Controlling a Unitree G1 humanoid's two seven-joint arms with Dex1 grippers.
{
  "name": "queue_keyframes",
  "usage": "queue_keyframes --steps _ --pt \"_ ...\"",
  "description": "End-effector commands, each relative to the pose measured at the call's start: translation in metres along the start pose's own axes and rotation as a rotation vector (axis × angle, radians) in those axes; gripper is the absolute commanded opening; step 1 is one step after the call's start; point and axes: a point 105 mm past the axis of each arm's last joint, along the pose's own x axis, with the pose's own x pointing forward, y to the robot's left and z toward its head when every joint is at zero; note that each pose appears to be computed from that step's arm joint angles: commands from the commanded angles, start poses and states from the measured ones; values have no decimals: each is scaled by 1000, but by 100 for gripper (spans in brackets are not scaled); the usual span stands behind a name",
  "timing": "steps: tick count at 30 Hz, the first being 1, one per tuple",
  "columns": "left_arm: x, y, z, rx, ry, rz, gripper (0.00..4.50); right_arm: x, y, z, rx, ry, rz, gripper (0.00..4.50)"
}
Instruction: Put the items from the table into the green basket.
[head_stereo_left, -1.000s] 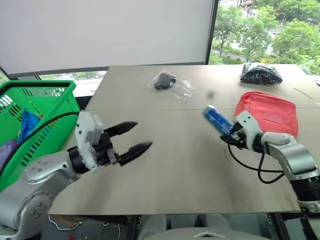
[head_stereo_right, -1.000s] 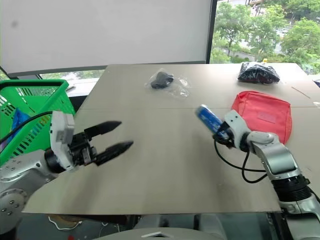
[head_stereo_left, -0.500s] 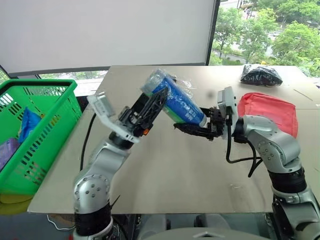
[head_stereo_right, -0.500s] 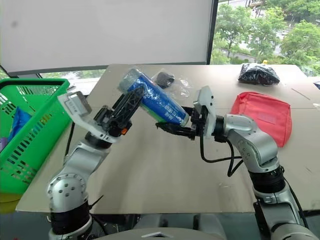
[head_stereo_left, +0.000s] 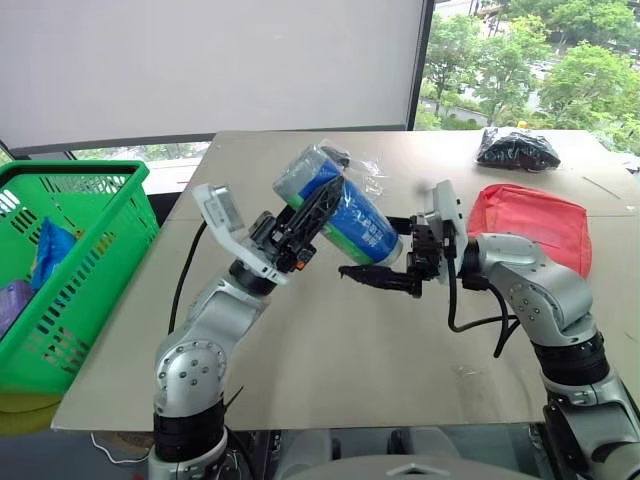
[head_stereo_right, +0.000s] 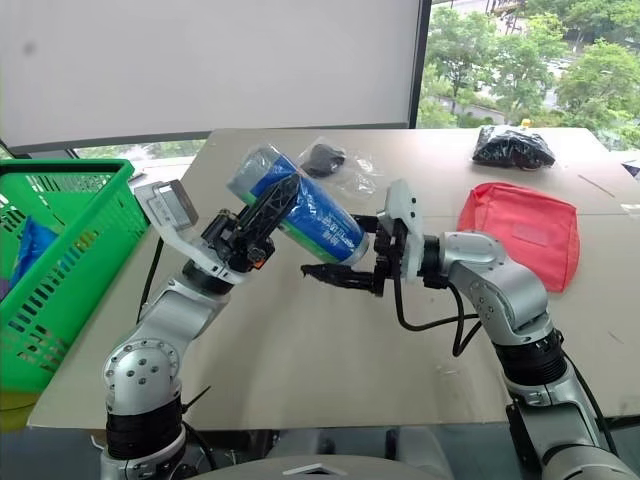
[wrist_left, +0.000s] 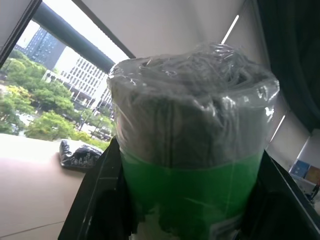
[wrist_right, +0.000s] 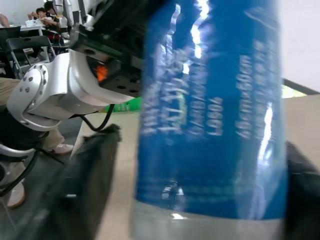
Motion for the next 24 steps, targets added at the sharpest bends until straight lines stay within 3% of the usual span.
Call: queue_keyframes --steps 1,5,9,13,16,17,20,24 --pt "0 -4 24 101 -43 -4 193 -2 -2 8 -36 7 -21 449" --pt "-9 11 59 285 -65 96 193 -11 -15 7 -42 16 -75 449" --pt "-28 28 136 625 -123 303 193 -16 -22 12 -76 -1 -84 449" --pt "-88 68 204 1012 41 713 193 -19 -25 16 -107 -19 -72 449" --pt "-130 87 223 1240 239 917 193 -21 -26 17 -105 -26 -48 449" --pt "-143 90 233 1286 244 988 193 -22 -26 18 -102 -32 -42 449" --pt "-172 88 263 1298 94 1155 193 -23 -25 24 -97 -64 -25 449" --pt "-183 97 259 1326 156 1173 193 -24 -24 30 -100 -104 -27 449"
